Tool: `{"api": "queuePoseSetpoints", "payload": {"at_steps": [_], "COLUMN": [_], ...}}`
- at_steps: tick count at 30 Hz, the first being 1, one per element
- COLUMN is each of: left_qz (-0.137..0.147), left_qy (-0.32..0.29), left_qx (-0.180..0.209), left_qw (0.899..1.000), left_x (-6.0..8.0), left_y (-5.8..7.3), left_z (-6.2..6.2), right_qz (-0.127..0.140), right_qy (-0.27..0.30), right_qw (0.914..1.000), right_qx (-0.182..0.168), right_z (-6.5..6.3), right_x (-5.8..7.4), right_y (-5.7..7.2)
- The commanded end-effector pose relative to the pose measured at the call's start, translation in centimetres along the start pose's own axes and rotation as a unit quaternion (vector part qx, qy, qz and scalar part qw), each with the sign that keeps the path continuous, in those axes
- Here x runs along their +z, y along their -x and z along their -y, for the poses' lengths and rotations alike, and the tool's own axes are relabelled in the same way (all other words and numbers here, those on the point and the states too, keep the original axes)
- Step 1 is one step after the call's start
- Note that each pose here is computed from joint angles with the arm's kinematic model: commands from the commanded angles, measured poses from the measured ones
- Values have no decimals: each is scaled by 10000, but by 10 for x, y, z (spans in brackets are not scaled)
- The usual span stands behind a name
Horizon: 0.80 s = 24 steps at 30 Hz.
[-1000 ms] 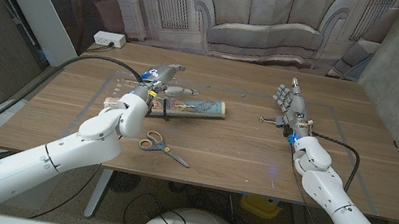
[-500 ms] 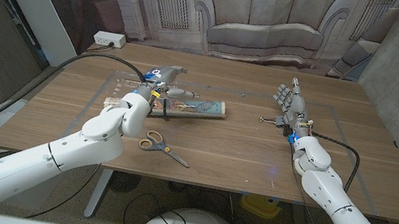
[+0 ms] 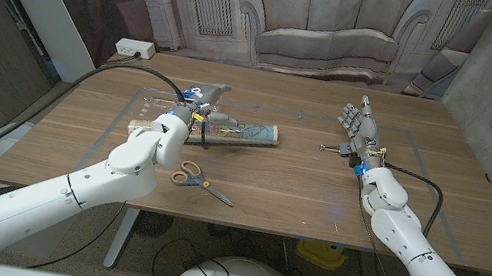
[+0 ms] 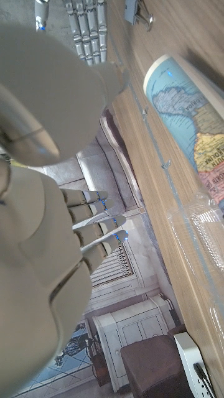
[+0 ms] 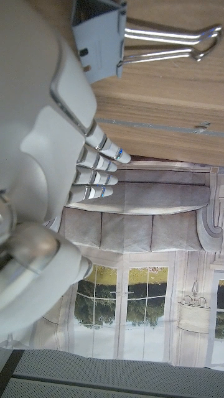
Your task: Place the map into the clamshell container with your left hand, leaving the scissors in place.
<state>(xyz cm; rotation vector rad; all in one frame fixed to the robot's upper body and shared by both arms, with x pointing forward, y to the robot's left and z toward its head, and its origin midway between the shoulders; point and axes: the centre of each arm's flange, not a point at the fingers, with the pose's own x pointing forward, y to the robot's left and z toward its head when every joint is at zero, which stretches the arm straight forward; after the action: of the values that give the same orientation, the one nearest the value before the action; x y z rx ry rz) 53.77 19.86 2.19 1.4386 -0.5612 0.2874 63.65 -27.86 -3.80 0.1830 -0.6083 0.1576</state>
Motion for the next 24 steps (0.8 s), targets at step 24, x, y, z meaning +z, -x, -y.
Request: {"api": "queuePoseSetpoints", "payload": {"at_steps": [24], "left_qz": [-63], "left_qy": [-522], "left_qx": [-488], "left_qw": [9974], "left_x": [17], "left_y": [-13], "left_z": [6], "right_qz": [32], "right_qy": [-161], "right_qw": [9999], "right_qx": [-10], "right_z": [1], "right_x": [1], "right_y": [-5]}}
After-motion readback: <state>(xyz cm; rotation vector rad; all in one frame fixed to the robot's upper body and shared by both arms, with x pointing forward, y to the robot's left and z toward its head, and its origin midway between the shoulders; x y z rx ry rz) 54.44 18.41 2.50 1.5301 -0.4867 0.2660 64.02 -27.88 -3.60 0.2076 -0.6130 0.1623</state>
